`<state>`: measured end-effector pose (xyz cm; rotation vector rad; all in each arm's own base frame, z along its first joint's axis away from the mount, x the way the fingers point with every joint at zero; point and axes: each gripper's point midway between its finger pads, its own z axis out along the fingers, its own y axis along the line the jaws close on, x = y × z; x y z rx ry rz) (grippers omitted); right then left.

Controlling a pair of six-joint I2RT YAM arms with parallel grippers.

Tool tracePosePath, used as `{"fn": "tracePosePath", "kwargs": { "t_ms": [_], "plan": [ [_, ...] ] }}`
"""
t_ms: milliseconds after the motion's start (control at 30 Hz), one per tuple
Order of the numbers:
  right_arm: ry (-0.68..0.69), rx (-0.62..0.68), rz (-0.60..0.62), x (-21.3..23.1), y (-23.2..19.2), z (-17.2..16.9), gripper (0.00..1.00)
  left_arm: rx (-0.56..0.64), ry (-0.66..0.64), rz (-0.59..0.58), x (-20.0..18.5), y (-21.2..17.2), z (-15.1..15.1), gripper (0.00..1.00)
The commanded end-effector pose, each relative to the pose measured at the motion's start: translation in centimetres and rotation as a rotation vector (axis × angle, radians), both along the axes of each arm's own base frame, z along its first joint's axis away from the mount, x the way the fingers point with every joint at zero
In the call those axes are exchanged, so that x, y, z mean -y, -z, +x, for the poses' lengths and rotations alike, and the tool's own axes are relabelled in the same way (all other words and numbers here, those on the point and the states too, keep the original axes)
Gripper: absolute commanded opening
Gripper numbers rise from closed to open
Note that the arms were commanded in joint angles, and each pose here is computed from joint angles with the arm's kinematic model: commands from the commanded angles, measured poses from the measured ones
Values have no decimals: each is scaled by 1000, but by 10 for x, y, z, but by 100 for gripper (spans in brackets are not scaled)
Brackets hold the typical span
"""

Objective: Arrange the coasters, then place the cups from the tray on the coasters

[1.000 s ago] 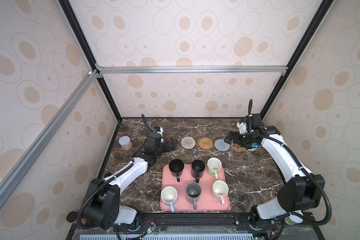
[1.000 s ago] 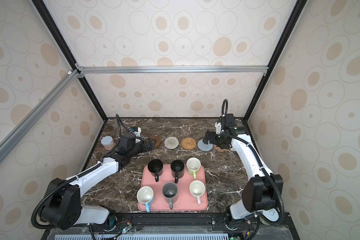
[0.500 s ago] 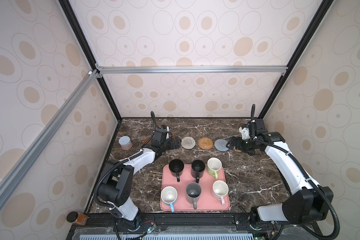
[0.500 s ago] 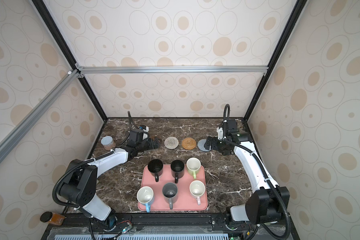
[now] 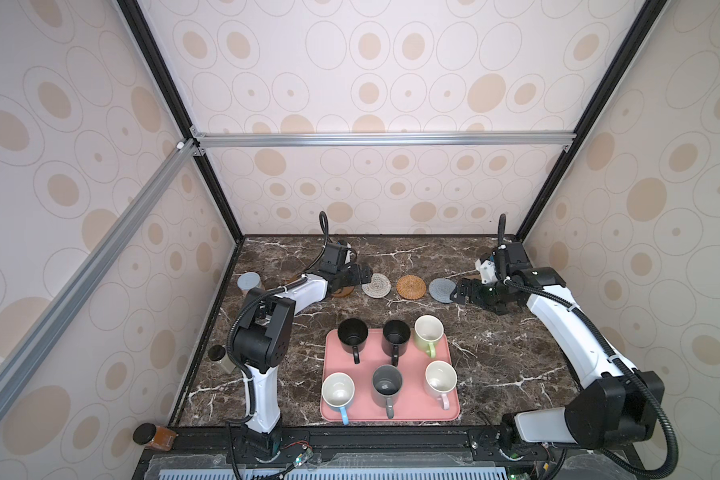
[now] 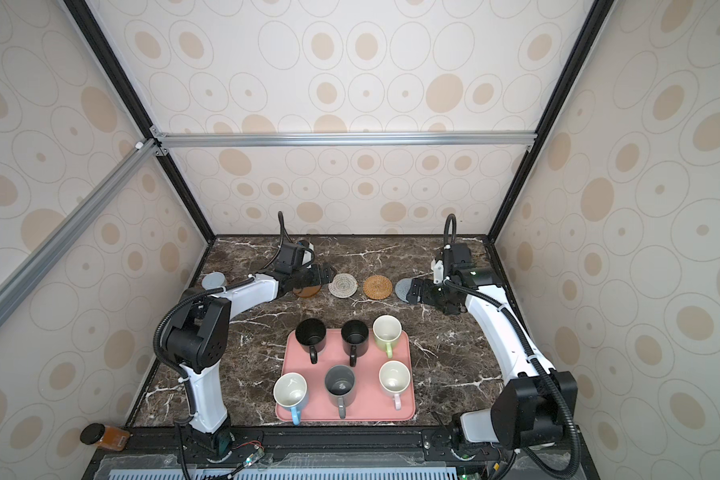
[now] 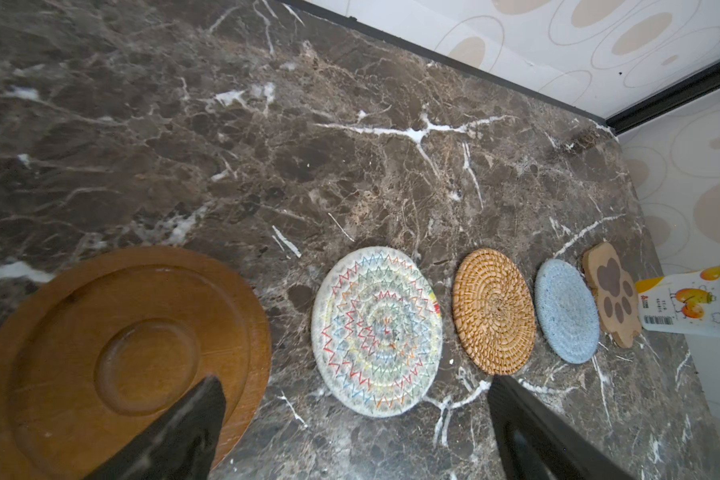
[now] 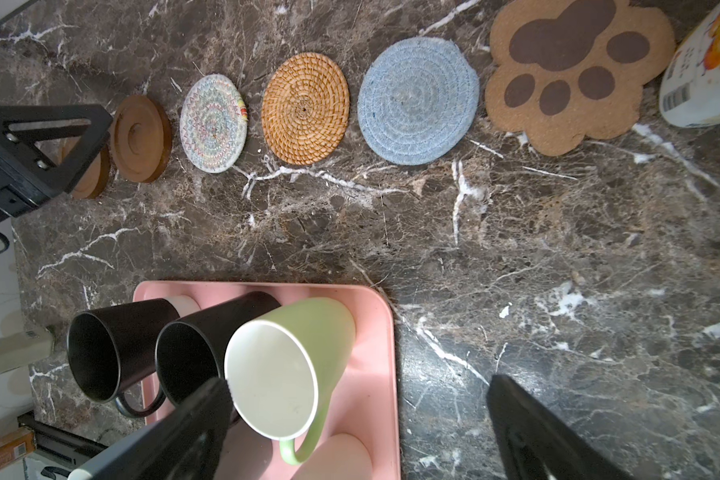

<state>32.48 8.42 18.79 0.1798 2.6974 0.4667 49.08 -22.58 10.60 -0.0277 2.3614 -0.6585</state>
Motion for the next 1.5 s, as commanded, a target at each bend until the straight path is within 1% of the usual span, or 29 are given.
{"fn": "tracePosePath", "kwargs": {
  "t_ms": [0,133,233,333,433,633,733,1033,1333,1467],
  "plan": [
    [6,-44,15,-4,6,3,100,-11,58,-32,16,-14,1,100],
    [-6,-41,36,-10,15,17,100,-8,147,-51,38,-15,-1,100],
    [-26,-1,32,-13,18,32,100,-7,206,-27,53,-3,-2,100],
    [-44,-33,35,-16,21,38,100,-53,243,-24,67,14,-5,100],
    [-52,-39,36,-17,25,42,100,-61,263,-14,78,23,-4,100],
    [-69,-49,34,-19,31,49,100,-66,264,-34,87,34,2,100],
    [-72,-58,37,-20,35,52,100,-96,253,-19,85,46,1,100],
    [-80,-78,31,-21,44,60,100,-165,185,114,55,71,-8,100],
    [-88,-86,36,-24,50,70,100,-161,155,130,45,70,-7,100],
    [-84,-80,49,-26,51,77,100,-154,166,117,49,66,-5,100]
  ]
}}
